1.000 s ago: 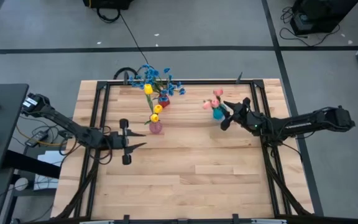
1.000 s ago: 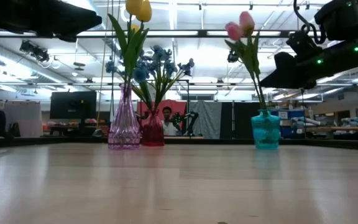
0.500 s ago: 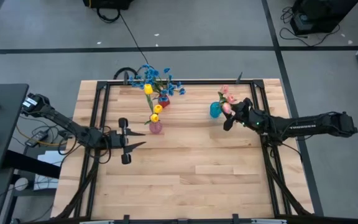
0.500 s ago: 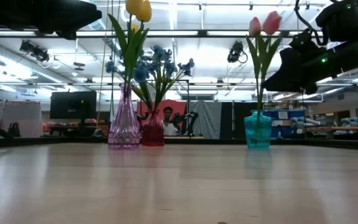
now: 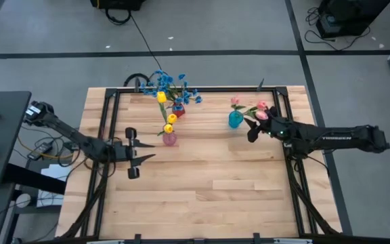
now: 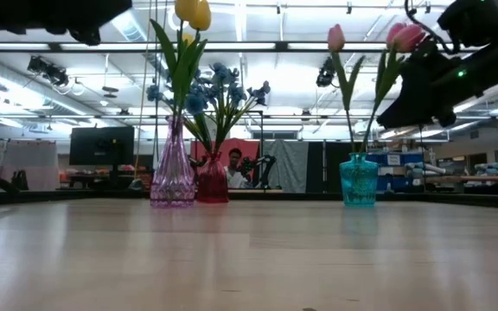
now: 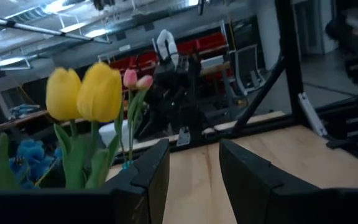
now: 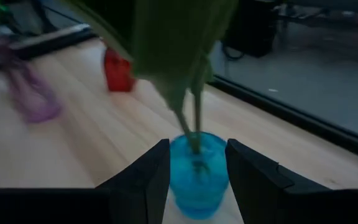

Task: Sort flowers into vase by color
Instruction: Return to Home Position

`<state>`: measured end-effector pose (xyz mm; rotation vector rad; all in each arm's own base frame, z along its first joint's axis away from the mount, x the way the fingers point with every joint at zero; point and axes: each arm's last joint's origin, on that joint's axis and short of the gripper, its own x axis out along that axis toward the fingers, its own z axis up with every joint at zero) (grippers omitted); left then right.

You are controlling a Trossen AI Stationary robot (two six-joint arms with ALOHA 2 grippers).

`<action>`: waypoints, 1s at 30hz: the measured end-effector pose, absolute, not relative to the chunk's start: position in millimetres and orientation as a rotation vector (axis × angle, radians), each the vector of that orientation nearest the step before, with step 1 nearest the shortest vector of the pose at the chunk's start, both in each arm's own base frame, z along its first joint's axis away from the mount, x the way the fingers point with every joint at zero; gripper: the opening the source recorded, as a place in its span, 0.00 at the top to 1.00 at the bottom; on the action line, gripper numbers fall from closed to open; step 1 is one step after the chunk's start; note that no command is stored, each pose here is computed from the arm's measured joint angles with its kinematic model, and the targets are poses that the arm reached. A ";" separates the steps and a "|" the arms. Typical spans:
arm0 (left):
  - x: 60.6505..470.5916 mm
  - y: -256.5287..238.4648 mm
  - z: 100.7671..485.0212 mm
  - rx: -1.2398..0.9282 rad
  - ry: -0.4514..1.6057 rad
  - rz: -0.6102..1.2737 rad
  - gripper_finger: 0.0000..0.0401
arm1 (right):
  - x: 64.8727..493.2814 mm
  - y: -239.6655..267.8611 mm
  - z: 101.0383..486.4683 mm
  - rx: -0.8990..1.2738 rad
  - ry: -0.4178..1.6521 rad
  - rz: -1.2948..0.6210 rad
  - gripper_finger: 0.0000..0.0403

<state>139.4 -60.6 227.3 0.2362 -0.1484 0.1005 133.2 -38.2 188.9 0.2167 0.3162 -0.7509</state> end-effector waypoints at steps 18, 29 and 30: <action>92.8 -41.9 239.9 0.162 -0.196 0.079 0.63 | 103.6 -22.6 200.7 0.238 0.176 -0.592 0.59; 68.3 -24.9 237.6 0.108 -0.224 0.097 0.63 | 81.7 -15.3 204.2 0.251 0.085 -0.522 0.59; 68.6 -25.1 236.9 0.110 -0.218 0.097 0.63 | 80.4 -14.7 202.7 0.254 0.074 -0.513 0.59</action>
